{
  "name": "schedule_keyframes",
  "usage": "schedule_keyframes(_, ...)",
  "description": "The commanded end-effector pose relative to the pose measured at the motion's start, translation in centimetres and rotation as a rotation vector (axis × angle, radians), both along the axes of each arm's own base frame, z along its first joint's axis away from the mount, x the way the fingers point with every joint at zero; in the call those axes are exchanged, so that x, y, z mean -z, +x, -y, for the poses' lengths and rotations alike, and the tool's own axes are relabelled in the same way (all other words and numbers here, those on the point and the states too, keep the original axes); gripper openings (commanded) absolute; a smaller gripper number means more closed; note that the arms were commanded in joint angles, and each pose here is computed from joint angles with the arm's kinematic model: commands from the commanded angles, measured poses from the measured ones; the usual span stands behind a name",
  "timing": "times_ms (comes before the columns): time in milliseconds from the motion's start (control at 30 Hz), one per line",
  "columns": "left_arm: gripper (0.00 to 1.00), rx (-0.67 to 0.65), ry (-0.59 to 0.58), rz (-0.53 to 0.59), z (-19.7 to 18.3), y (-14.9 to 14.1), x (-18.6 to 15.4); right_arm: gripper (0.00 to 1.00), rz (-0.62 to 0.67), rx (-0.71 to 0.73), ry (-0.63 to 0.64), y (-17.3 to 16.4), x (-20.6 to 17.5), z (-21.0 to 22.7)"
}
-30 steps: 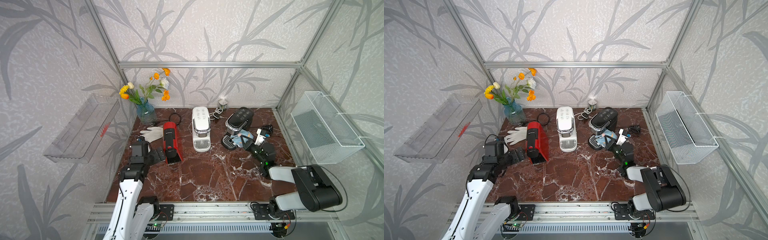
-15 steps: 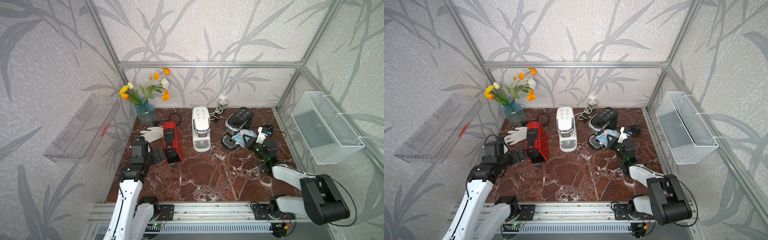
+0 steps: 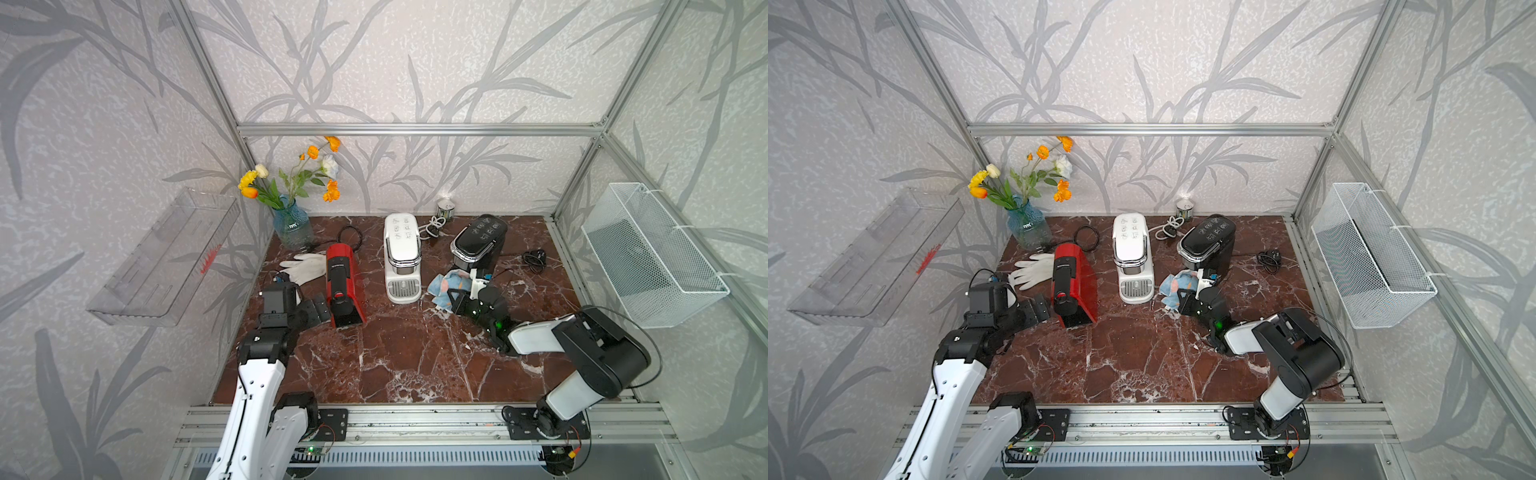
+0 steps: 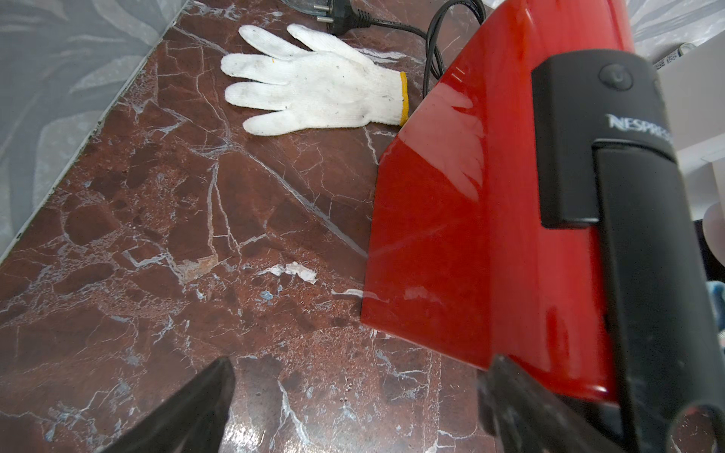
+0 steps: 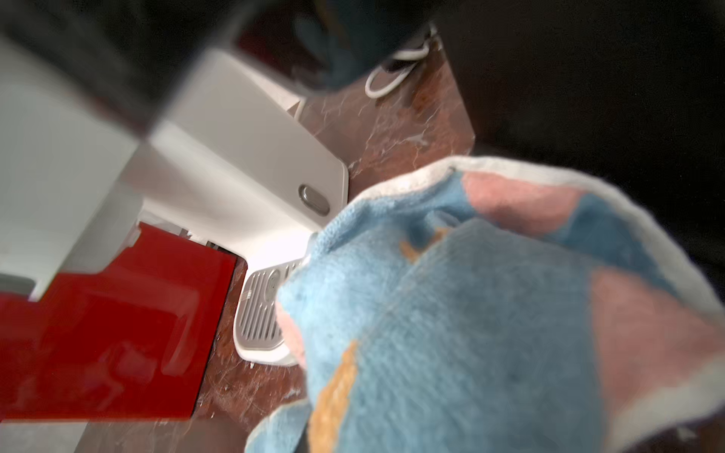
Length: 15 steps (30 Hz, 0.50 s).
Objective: Wipe the surface of a coffee machine
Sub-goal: Wipe the dirt from the surface of the coffee machine.
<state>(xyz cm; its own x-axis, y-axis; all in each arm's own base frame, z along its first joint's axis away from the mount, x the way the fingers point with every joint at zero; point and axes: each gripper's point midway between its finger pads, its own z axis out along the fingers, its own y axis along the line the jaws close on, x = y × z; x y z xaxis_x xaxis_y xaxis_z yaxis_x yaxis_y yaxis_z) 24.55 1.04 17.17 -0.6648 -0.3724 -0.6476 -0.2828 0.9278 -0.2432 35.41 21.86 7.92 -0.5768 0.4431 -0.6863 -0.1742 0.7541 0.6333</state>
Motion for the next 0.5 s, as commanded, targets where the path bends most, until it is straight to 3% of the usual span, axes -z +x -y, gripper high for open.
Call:
schedule_keyframes(0, 0.99, 0.042, -0.024, 0.035, 1.0, 0.6, -0.5, 0.03, 0.115, 0.103, 0.072, 2.3, -1.8, -0.1)
schedule_keyframes(200, 1.00, 0.039, -0.023, 0.030, 0.9, 0.5, -0.4, 0.02, 0.089, 0.158, 0.057, 3.2, 0.0, -1.1)
schedule_keyframes(467, 1.00, 0.042, -0.023, 0.026, 1.0, 0.6, -0.2, 0.02, -0.020, 0.371, -0.023, 1.8, 3.5, 6.4)
